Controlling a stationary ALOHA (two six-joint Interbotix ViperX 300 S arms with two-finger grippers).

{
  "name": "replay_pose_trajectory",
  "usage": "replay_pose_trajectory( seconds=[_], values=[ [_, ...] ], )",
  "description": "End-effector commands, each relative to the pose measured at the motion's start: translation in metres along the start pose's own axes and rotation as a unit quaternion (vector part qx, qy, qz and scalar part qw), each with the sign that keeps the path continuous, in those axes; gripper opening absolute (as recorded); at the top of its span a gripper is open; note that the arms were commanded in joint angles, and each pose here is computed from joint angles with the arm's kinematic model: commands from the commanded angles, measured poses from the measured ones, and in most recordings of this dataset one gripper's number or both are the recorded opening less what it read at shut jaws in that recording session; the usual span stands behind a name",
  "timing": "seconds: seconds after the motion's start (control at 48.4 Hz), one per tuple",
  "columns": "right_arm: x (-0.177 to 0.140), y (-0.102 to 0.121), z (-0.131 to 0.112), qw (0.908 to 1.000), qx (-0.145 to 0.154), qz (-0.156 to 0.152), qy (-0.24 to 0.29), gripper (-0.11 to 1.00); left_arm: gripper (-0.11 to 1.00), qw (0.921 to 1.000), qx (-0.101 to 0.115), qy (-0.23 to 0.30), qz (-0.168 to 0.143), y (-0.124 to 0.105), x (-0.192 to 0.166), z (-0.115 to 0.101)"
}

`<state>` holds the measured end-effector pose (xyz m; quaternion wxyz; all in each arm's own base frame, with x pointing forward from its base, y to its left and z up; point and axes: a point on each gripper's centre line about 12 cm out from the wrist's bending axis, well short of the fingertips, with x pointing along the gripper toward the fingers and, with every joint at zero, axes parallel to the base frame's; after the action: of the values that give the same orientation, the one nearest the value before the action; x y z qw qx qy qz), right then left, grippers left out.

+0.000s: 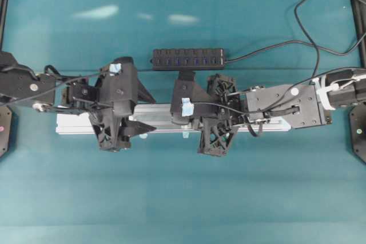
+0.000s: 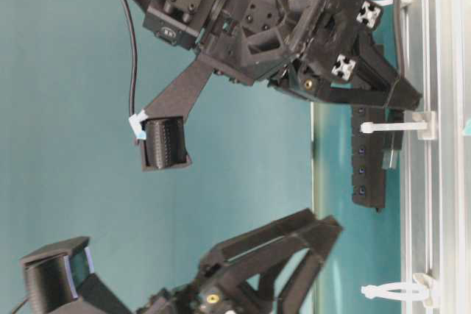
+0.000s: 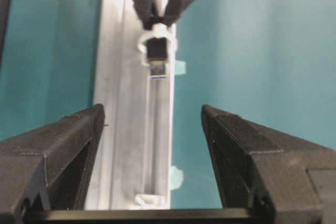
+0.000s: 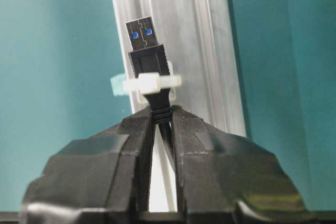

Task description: Pass the USB cable through three rings with both arms.

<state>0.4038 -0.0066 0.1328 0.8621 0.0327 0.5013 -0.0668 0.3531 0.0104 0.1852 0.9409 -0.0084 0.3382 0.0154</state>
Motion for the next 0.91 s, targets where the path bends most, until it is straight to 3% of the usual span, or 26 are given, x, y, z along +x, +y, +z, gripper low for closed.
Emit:
replay_pose_trajectory(
  seconds=[0.0, 0.62, 0.889],
  values=[
    [-0.005, 0.003, 0.011, 0.9998, 0.011, 0.006, -0.017, -0.08, 0.75, 0.9999, 0.003, -0.012, -0.001, -0.001, 0.001, 0.007],
    [-0.005, 0.003, 0.014, 0.9997, 0.012, 0.007, -0.02, -0.08, 0.75, 0.9998, 0.003, -0.021, -0.002, -0.001, 0.049, 0.001],
    [-0.005, 0.003, 0.013, 0.9997, 0.012, 0.008, -0.021, -0.08, 0.75, 0.9996, 0.001, -0.028, 0.001, 0.002, 0.054, 0.0]
  ],
)
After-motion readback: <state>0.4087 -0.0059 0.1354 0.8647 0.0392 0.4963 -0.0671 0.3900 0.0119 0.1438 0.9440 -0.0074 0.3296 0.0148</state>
